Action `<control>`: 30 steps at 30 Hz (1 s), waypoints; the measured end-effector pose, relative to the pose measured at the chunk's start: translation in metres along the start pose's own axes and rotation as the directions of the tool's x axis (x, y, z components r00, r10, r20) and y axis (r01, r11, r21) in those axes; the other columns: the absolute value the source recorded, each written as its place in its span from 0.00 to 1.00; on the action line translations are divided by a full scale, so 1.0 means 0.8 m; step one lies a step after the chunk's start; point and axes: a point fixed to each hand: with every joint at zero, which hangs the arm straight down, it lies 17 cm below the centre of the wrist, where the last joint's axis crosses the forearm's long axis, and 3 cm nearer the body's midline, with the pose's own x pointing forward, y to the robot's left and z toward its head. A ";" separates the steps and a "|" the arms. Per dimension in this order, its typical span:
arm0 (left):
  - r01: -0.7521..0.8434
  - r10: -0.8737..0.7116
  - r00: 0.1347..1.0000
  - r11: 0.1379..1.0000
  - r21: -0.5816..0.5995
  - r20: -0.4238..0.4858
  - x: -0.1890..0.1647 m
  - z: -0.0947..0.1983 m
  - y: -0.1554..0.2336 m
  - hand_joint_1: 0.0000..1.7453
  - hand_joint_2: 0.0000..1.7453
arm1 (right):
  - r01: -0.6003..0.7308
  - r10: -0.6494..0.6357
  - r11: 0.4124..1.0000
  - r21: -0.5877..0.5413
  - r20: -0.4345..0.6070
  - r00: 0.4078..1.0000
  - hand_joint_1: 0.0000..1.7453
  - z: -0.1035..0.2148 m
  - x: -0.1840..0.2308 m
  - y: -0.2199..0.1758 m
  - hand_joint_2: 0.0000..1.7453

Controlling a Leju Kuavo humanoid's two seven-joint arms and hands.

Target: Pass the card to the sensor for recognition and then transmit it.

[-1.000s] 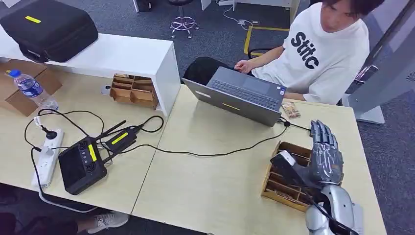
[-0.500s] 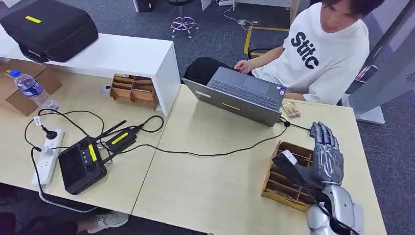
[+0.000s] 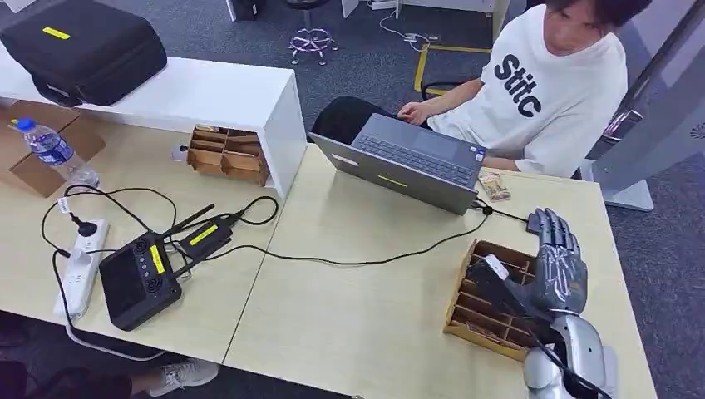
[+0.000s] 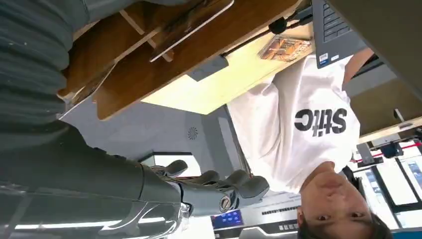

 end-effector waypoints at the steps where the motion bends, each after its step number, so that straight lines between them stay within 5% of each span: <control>1: 0.000 0.000 1.000 1.000 0.000 0.000 0.000 0.000 0.000 0.00 1.00 | 0.000 0.000 1.000 0.000 -0.001 1.000 0.00 0.000 0.000 0.000 1.00; 12: 0.000 0.000 1.000 1.000 0.000 0.000 0.000 0.000 0.000 0.00 1.00 | -0.003 0.004 1.000 0.005 -0.003 1.000 0.03 0.001 -0.002 0.002 1.00; 14: 0.000 0.000 1.000 1.000 0.000 0.000 0.000 0.000 0.000 0.00 1.00 | -0.005 0.005 1.000 0.006 -0.003 1.000 0.60 0.001 -0.002 0.003 1.00; 15: 0.000 0.000 1.000 1.000 0.000 0.000 0.000 0.000 0.000 0.00 1.00 | -0.004 0.004 1.000 0.007 -0.003 1.000 0.79 0.001 -0.002 0.003 1.00; 17: 0.000 0.000 1.000 1.000 0.000 0.000 0.000 0.000 0.000 0.00 1.00 | -0.005 0.005 1.000 0.009 -0.004 1.000 0.85 0.001 -0.002 0.004 1.00; 22: 0.000 0.000 1.000 1.000 0.000 0.000 0.000 0.000 0.000 0.00 1.00 | -0.006 0.006 1.000 0.014 -0.005 1.000 0.72 0.002 -0.003 0.007 1.00; 26: 0.000 0.000 1.000 1.000 0.000 0.000 0.000 0.000 0.000 0.00 1.00 | -0.006 0.006 1.000 0.021 -0.007 1.000 0.75 0.002 -0.004 0.011 1.00; 30: 0.000 0.000 1.000 1.000 0.000 0.000 0.000 0.000 0.000 0.00 1.00 | -0.006 0.006 1.000 0.024 -0.007 1.000 0.93 0.002 -0.004 0.012 1.00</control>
